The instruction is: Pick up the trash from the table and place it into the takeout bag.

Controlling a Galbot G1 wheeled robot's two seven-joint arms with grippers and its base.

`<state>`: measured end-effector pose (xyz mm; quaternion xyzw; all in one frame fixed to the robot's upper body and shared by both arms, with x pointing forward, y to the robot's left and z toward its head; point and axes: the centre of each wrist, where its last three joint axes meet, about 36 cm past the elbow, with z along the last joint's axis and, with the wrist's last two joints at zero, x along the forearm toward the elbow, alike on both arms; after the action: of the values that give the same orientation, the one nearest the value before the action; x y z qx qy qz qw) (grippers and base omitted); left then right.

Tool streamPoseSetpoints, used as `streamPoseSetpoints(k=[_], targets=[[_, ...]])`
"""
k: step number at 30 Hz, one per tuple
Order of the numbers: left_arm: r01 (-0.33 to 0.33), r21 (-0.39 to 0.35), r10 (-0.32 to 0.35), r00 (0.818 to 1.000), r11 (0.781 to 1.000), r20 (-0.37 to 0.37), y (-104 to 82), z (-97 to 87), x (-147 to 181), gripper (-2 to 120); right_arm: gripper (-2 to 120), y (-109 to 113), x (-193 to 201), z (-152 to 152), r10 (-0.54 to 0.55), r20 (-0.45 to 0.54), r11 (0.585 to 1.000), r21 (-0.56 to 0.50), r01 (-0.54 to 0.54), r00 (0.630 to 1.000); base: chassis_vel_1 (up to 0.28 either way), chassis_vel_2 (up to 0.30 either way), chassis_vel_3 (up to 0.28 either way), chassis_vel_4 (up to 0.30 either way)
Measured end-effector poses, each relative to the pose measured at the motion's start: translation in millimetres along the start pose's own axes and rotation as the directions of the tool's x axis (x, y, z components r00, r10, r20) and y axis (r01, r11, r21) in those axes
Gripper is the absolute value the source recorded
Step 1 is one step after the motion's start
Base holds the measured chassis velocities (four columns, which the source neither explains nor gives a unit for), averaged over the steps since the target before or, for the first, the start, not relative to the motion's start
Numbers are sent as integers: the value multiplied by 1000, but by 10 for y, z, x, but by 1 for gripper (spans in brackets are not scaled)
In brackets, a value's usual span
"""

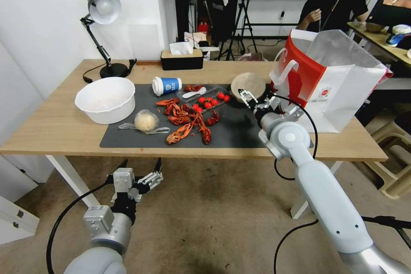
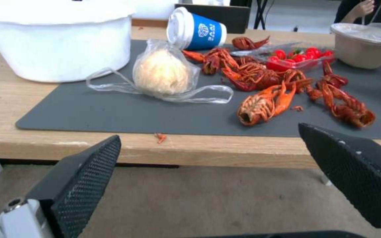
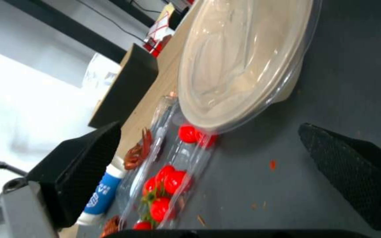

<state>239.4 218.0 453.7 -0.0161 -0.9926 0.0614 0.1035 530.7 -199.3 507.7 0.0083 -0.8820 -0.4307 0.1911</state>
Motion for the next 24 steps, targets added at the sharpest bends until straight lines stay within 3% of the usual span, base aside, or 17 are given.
streamPoseSetpoints(k=[14,16,22,24], targets=[[8,2,-8,1000,1000,6,7,11,14,100,100,61,-251,-76,50,-15,996,-69,-51,999,0,0,0,0],[23,3,-23,1000,1000,20,14,-3,21,100,88,61,-333,-65,64,-17,994,-92,-65,998,0,0,0,0],[27,5,-27,999,1000,28,15,-22,31,100,72,47,-367,-58,69,-18,991,-112,-71,997,0,0,0,0],[27,6,-27,999,1000,29,13,-23,30,100,61,41,-375,-63,71,-17,990,-120,-73,997,0,0,0,0]])
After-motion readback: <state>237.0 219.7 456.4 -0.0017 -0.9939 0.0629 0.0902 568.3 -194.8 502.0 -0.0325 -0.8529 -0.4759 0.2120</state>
